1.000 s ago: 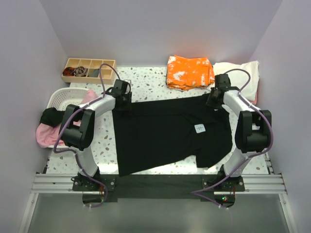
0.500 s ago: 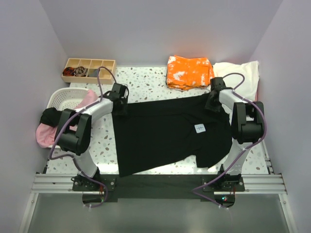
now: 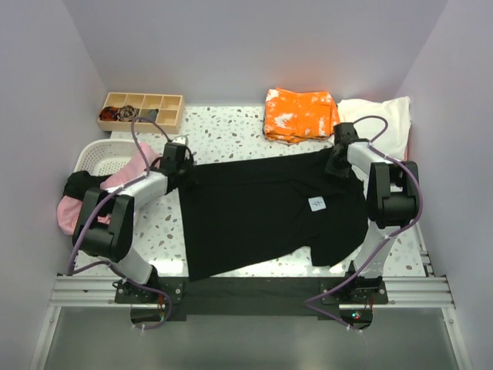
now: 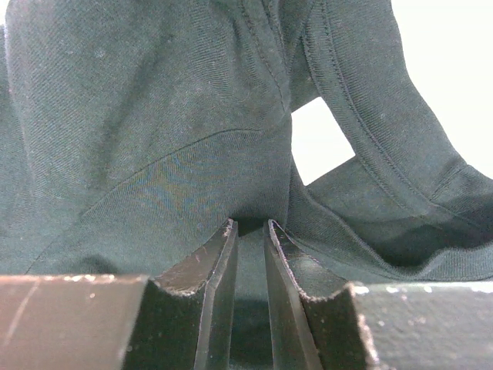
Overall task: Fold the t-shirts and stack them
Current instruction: Fold the flattened tshirt in 1/3 of the way
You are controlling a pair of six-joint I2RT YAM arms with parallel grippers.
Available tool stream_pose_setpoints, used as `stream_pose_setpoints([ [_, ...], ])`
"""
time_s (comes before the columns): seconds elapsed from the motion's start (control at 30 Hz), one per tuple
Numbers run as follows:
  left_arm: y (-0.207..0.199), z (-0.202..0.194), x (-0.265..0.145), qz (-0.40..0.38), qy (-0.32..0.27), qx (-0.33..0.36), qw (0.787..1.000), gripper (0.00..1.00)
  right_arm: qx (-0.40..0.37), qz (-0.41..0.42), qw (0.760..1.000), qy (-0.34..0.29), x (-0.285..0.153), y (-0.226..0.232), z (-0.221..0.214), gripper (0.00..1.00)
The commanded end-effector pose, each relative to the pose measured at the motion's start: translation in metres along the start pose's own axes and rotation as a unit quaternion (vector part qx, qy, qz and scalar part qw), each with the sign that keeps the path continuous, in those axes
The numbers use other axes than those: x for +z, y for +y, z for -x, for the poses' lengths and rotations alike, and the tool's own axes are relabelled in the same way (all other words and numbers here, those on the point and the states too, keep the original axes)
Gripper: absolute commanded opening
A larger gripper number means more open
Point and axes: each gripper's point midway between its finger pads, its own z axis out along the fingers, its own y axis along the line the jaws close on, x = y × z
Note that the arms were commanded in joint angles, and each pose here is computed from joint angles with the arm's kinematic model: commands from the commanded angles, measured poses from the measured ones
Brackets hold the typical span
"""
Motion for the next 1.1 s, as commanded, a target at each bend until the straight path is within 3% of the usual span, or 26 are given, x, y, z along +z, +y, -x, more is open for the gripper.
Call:
stream_pose_setpoints([
  [0.0,-0.009,0.013,0.010,-0.071,-0.061,-0.109,0.990,0.44,-0.005,0.008,1.000,0.019,0.003,0.000,-0.011,0.24],
  [0.33,-0.004,-0.003,0.022,-0.074,-0.067,-0.140,0.985,0.43,-0.007,0.026,0.999,0.033,0.008,0.006,-0.018,0.24],
  [0.63,0.003,0.015,0.012,-0.059,-0.107,-0.139,0.983,0.43,-0.009,0.038,0.998,0.042,0.012,0.011,-0.021,0.24],
  [0.8,0.020,-0.008,0.029,-0.004,-0.058,-0.128,0.990,0.42,-0.014,0.034,0.998,0.045,0.013,0.009,-0.022,0.24],
  [1.07,0.058,-0.026,0.022,0.100,-0.005,-0.062,0.993,0.42,-0.015,0.027,0.999,0.043,0.011,0.007,-0.020,0.24],
])
